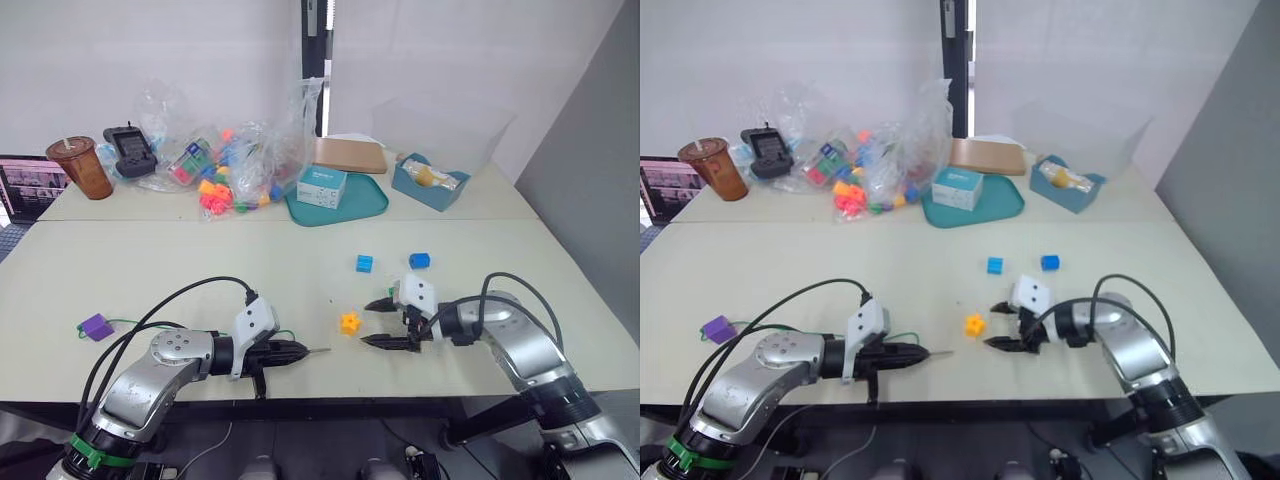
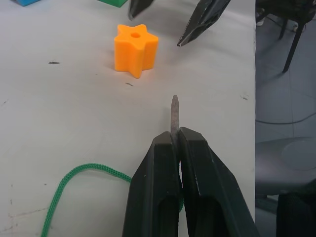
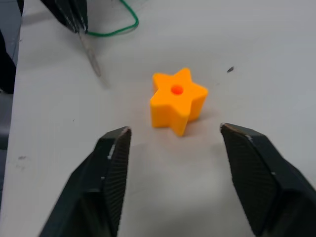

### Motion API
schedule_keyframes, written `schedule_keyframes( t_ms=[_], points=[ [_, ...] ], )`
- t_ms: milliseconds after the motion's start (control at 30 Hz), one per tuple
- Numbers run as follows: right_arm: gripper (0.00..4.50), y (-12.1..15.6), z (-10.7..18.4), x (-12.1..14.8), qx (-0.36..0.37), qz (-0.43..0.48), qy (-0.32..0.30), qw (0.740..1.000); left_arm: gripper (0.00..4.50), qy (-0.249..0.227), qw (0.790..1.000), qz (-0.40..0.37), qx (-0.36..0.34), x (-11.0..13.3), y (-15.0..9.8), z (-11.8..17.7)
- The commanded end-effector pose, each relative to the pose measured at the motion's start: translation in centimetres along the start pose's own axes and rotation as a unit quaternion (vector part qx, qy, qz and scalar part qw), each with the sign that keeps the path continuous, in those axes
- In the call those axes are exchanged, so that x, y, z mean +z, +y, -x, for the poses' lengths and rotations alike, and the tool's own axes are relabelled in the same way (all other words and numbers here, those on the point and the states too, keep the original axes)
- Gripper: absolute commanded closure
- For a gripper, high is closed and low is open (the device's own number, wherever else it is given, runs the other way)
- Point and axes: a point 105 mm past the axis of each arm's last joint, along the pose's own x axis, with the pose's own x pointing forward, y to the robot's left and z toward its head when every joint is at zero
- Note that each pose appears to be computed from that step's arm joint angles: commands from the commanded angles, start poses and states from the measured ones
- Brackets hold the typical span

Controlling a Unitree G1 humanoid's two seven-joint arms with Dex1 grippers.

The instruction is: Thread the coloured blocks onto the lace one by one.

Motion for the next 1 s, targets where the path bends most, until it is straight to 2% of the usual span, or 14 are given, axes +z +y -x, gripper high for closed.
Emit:
schedule_keyframes(
  t_ms=[33, 200, 267, 367, 600, 700, 900, 933, 1000],
  points=[
    [0.01, -0.4, 0.2, 0.8, -0.009, 0.01, -0.01, 1.0, 4.5, -0.01, 1.0, -0.01, 0.001, 0.6, 0.0, 0.2],
    [0.01, 0.9, -1.2, 0.8, -0.006, -0.027, -0.077, 0.997, 4.5, -0.008, 1.0, -0.01, 0.003, 0.6, 0.0, 0.4],
    [0.01, 1.0, -1.9, 0.1, -0.03, -0.024, -0.095, 0.995, 4.5, -0.007, 1.0, -0.01, 0.004, 0.6, 0.0, 0.5],
    [0.01, 1.2, -2.9, -1.5, -0.054, -0.051, -0.105, 0.992, 4.5, -0.006, 1.0, -0.011, 0.004, 0.6, 0.1, 0.6],
    [0.01, 0.7, -4.2, -3.0, -0.09, -0.094, -0.113, 0.985, 4.5, -0.002, 1.0, -0.014, 0.006, 0.7, 0.2, 0.8],
    [0.82, 0.7, -4.2, -3.1, -0.092, -0.097, -0.114, 0.984, 4.5, -0.002, 1.0, -0.014, 0.007, 0.7, 0.2, 0.9],
    [2.93, 1.0, -4.1, -2.2, -0.089, -0.097, -0.132, 0.983, 4.5, 0.0, 1.0, -0.013, 0.006, 0.7, 0.2, 0.9],
    [3.17, 1.0, -4.0, -2.0, -0.089, -0.092, -0.133, 0.983, 4.5, 0.0, 1.0, -0.012, 0.007, 0.7, 0.2, 0.8],
    [3.22, 0.8, -3.8, -1.1, -0.09, -0.08, -0.141, 0.983, 4.5, -0.001, 1.0, -0.011, 0.008, 0.7, 0.3, 0.8]
  ],
)
